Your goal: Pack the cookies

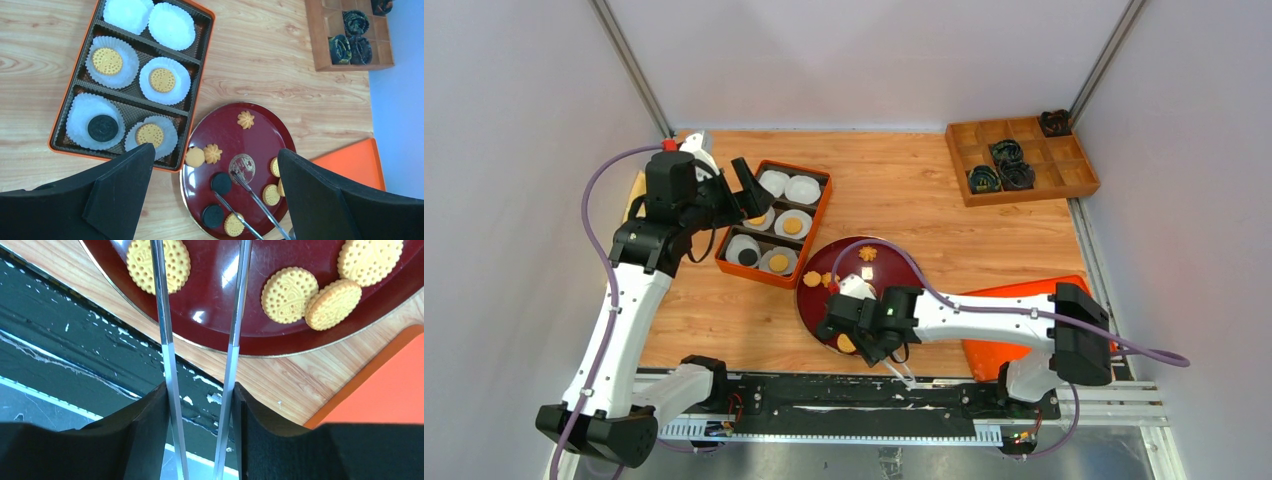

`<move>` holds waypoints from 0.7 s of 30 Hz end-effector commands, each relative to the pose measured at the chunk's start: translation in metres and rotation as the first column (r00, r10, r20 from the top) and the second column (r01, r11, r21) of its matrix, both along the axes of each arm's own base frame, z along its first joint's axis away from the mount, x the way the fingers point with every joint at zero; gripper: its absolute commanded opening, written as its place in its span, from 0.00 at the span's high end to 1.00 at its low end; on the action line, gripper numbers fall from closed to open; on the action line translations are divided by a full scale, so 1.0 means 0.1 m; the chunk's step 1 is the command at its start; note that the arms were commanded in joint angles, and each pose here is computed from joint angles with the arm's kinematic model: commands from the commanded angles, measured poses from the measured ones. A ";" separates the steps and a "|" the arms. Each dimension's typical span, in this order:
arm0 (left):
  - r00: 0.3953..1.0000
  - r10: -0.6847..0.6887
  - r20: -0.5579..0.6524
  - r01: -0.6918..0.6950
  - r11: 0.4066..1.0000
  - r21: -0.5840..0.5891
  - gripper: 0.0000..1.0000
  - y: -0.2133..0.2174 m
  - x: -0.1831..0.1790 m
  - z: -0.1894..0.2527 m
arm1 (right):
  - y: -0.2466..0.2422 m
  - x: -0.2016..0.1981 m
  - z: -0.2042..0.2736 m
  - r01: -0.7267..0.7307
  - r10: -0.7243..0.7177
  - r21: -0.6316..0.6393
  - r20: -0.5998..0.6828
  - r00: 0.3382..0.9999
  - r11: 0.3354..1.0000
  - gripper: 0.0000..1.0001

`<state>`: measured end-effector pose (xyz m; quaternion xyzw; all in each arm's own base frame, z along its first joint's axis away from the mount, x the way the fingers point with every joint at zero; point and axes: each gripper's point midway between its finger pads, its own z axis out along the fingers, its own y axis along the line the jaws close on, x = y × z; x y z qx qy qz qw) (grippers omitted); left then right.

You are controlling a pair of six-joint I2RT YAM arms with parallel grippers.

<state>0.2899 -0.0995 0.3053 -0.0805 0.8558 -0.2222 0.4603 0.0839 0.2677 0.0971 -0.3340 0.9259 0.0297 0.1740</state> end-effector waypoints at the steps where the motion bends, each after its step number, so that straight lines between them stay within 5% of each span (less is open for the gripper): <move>1: 1.000 -0.015 0.021 0.015 1.000 0.006 0.00 -0.01 0.00 0.02 | 0.11 0.07 -0.03 -0.001 0.001 -0.009 0.004 1.000 1.000 0.53; 4: 1.000 -0.015 0.021 0.015 1.000 0.011 0.00 -0.01 -0.01 0.01 | 0.16 0.06 -0.07 -0.010 0.010 -0.004 -0.020 1.000 1.000 0.60; 8: 1.000 -0.014 0.018 0.014 1.000 0.015 0.00 0.00 -0.01 -0.01 | 0.21 0.01 -0.08 -0.024 0.025 0.015 -0.058 0.998 1.000 0.87; 11: 1.000 -0.016 0.019 0.015 1.000 0.014 0.00 0.00 -0.01 -0.01 | 0.22 0.00 -0.03 -0.018 0.020 0.032 -0.065 0.998 0.999 0.98; 21: 0.999 -0.029 0.027 0.029 1.000 -0.005 0.01 -0.04 0.00 0.05 | 0.21 0.04 0.14 -0.006 0.008 0.053 -0.038 0.999 0.999 1.00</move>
